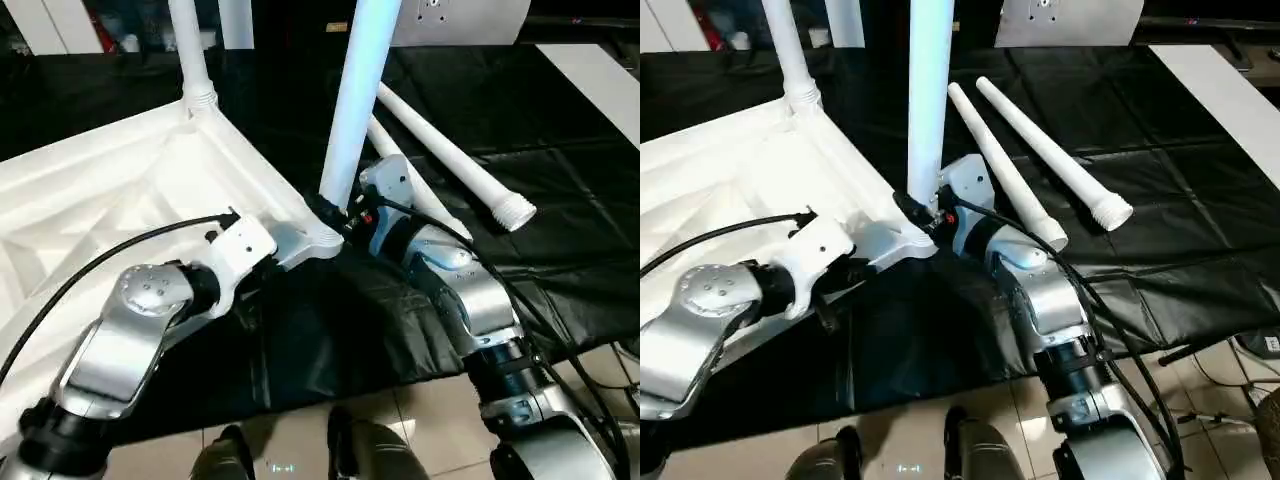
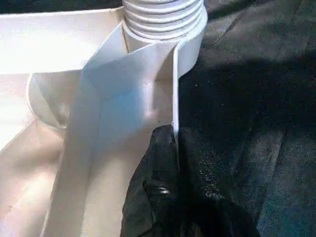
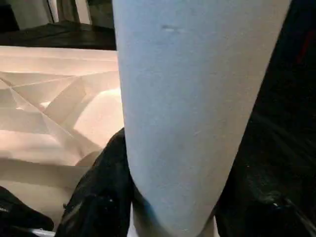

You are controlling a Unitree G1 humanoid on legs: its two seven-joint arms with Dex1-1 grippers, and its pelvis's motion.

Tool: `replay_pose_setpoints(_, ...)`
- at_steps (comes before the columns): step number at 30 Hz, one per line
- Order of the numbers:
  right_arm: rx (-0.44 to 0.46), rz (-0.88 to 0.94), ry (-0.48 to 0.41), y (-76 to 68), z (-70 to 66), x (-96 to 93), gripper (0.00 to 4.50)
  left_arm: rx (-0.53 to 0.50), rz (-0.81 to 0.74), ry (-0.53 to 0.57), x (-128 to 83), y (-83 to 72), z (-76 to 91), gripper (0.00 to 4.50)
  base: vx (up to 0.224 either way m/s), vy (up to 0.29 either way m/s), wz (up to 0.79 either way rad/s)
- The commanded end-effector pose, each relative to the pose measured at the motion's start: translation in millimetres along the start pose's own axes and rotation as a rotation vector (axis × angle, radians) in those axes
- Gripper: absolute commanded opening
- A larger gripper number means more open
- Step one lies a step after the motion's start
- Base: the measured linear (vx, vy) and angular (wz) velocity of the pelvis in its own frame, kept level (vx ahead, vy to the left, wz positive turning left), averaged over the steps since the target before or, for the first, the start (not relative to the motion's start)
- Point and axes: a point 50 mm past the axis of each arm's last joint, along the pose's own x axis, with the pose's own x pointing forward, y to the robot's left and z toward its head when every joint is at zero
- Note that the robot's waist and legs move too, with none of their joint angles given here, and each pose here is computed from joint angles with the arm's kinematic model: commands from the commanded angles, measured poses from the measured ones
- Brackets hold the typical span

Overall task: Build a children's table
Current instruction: Insert table leg to table base

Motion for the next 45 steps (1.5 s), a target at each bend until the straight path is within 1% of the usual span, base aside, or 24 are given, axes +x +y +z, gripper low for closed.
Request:
replay_pose_setpoints(1,0.105,-0.010,0.266,3.8,-59.9,-10.0,2.79,0.009,0.032,-0.058,-2,10.0,11.7,0.00,0.000,0.000,0.00)
replay_pose_setpoints(3,0.096,-0.018,0.258,0.2,-58.7,-10.4,2.89,0.033,0.019,-0.062,1,13.0,12.4,0.00,0.000,0.000,0.00)
replay_pose_setpoints(4,0.096,-0.018,0.258,0.2,-58.7,-10.4,3.03,0.033,0.019,-0.062,1,13.0,12.4,0.00,0.000,0.000,0.00)
replay_pose_setpoints(6,0.095,-0.021,0.257,-1.0,-58.6,-10.7,3.03,0.039,0.016,-0.063,2,13.7,12.7,0.00,0.000,0.000,0.00)
replay_pose_setpoints(8,0.095,-0.016,0.251,-2.3,-58.0,-11.6,3.33,0.047,0.023,-0.061,3,15.8,12.6,0.00,0.000,0.000,0.00)
replay_pose_setpoints(9,0.089,0.012,0.229,-3.5,-55.3,-15.7,3.39,0.067,0.016,-0.059,4,18.4,12.6,0.00,0.000,0.000,0.00)
replay_pose_setpoints(10,0.089,0.012,0.229,-3.5,-55.3,-15.7,3.39,0.067,0.016,-0.059,4,18.4,12.6,0.00,0.000,0.000,0.00)
replay_pose_setpoints(11,0.068,0.069,0.179,-6.8,-48.8,-27.0,3.46,0.094,-0.011,-0.054,7,23.1,12.0,0.00,0.000,0.000,0.00)
replay_pose_setpoints(14,0.044,0.115,0.137,-11.6,-42.2,-43.2,3.85,0.133,-0.071,-0.051,11,25.9,10.4,0.00,0.000,0.000,0.00)
replay_pose_setpoints(15,0.019,0.118,0.101,-15.8,-36.7,-51.4,3.95,0.158,-0.112,-0.046,13,26.2,9.3,0.00,0.000,0.000,0.00)
replay_pose_setpoints(16,0.018,0.118,0.100,-15.9,-36.5,-51.6,4.08,0.158,-0.113,-0.045,13,26.2,9.3,0.00,0.000,0.000,0.00)
replay_pose_setpoints(18,-0.002,0.120,0.064,-22.4,-28.1,-62.5,4.25,0.190,-0.169,-0.046,16,26.0,9.2,0.00,0.000,0.000,0.00)
replay_pose_setpoints(19,-0.009,0.127,0.055,-23.6,-25.8,-65.6,4.25,0.200,-0.191,-0.046,17,25.3,9.2,0.00,0.000,0.000,0.00)
replay_pose_setpoints(20,-0.030,0.148,0.047,-26.3,-21.3,-74.0,4.39,0.241,-0.255,-0.046,19,23.3,8.1,0.00,0.000,0.000,0.00)
replay_pose_setpoints(21,-0.033,0.156,0.046,-26.9,-20.2,-76.6,4.46,0.252,-0.270,-0.044,20,22.8,7.5,0.00,0.000,0.000,0.00)
replay_pose_setpoints(22,-0.034,0.157,0.046,-26.9,-20.1,-76.8,4.46,0.253,-0.271,-0.044,20,22.8,7.4,0.00,0.000,0.000,0.00)
replay_pose_setpoints(23,-0.047,0.179,0.046,-27.6,-17.2,-82.5,4.46,0.288,-0.316,-0.055,22,21.0,6.8,0.00,0.054,-0.019,0.08)
replay_pose_setpoints(25,-0.059,0.196,0.046,-28.5,-14.3,-87.4,4.46,0.314,-0.354,-0.058,23,19.3,5.1,0.00,0.059,-0.022,0.11)
replay_pose_setpoints(29,-0.092,0.209,0.042,-32.6,-7.2,-91.7,4.46,0.343,-0.420,-0.059,25,16.9,1.4,0.00,0.063,-0.022,0.09)
replay_pose_setpoints(31,-0.112,0.228,0.058,-35.5,-5.5,-92.7,4.46,0.359,-0.464,-0.064,25,16.5,0.5,0.00,0.051,-0.017,0.04)
replay_pose_setpoints(37,-0.156,0.308,0.102,-35.5,-3.1,-87.1,4.46,0.425,-0.577,-0.059,23,13.2,-1.0,0.00,0.000,0.000,0.00)
replay_pose_setpoints(42,-0.177,0.334,0.111,-37.7,-2.0,-81.4,4.46,0.452,-0.620,-0.053,20,11.4,-2.7,0.00,0.000,0.000,0.00)
replay_pose_setpoints(44,-0.170,0.358,0.112,-37.9,-0.5,-79.0,4.46,0.458,-0.628,-0.055,19,11.3,-2.6,0.00,0.000,0.000,0.00)
replay_pose_setpoints(45,-0.166,0.372,0.112,-37.6,0.2,-78.1,4.30,0.461,-0.629,-0.055,18,11.3,-2.7,0.00,0.000,0.000,0.00)
